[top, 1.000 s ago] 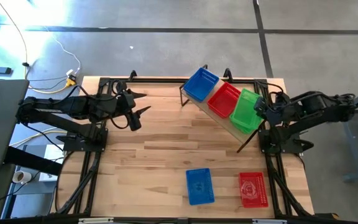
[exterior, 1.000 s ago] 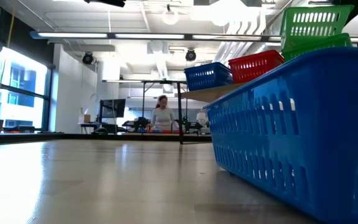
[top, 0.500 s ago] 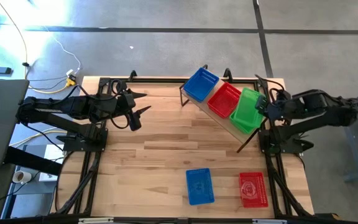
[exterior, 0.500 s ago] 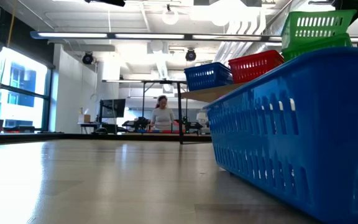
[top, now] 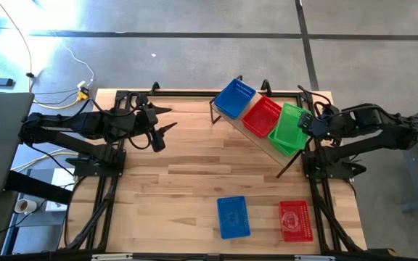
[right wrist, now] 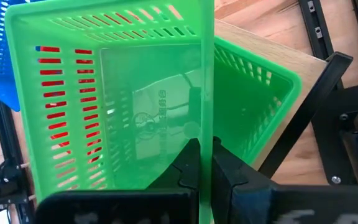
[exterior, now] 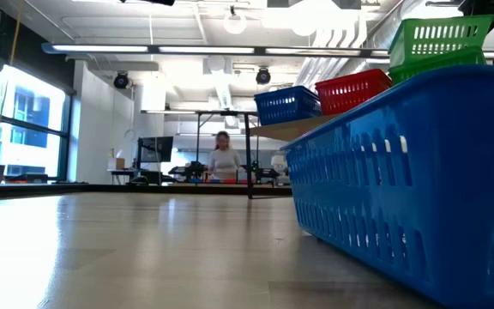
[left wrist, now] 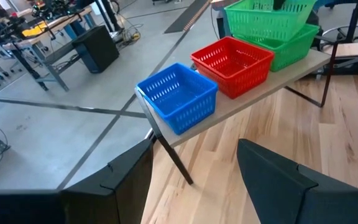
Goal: Stack baskets on shelf by color
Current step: Stack the green basket on the stacked green baskets on the shelf
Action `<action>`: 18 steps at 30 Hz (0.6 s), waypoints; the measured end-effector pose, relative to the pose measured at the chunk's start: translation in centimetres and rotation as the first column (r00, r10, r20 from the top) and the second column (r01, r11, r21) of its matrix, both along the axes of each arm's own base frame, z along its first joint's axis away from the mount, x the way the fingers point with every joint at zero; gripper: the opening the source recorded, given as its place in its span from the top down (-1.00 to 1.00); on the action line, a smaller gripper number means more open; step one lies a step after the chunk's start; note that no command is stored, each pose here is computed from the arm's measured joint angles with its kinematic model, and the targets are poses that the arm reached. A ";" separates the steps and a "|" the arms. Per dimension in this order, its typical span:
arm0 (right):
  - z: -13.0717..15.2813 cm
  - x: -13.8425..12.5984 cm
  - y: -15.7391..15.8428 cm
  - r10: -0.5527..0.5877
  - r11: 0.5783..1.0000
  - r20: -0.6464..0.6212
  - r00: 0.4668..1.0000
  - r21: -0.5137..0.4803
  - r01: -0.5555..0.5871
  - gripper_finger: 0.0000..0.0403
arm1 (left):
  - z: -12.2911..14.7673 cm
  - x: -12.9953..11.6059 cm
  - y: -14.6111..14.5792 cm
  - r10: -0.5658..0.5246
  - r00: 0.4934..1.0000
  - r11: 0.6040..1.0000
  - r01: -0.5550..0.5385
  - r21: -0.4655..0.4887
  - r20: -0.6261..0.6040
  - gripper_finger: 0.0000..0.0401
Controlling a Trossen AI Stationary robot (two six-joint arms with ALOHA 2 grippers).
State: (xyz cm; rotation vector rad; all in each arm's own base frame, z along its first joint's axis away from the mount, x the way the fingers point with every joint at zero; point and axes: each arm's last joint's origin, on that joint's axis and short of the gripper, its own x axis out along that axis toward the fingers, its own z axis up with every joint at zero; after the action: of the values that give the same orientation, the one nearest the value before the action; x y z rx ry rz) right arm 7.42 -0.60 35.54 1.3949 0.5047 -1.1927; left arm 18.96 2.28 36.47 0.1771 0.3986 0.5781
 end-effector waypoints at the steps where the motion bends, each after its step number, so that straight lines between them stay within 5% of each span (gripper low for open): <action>1: 0.0 0.0 0.0 -0.003 1.000 0.001 1.000 -0.001 0.003 1.00 | 0.0 0.0 0.0 -0.001 1.000 1.000 0.001 0.001 0.002 -0.11; 18: 0.1 -0.4 0.1 0.002 1.000 0.018 1.000 0.031 -0.003 0.49 | 0.0 0.0 0.0 0.000 1.000 1.000 0.000 0.001 0.003 -0.11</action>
State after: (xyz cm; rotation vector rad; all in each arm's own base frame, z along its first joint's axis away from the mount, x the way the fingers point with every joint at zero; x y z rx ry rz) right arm 7.03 -0.54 35.60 1.4299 0.5140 -1.1737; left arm 18.97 2.28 36.51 0.1772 0.3951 0.5781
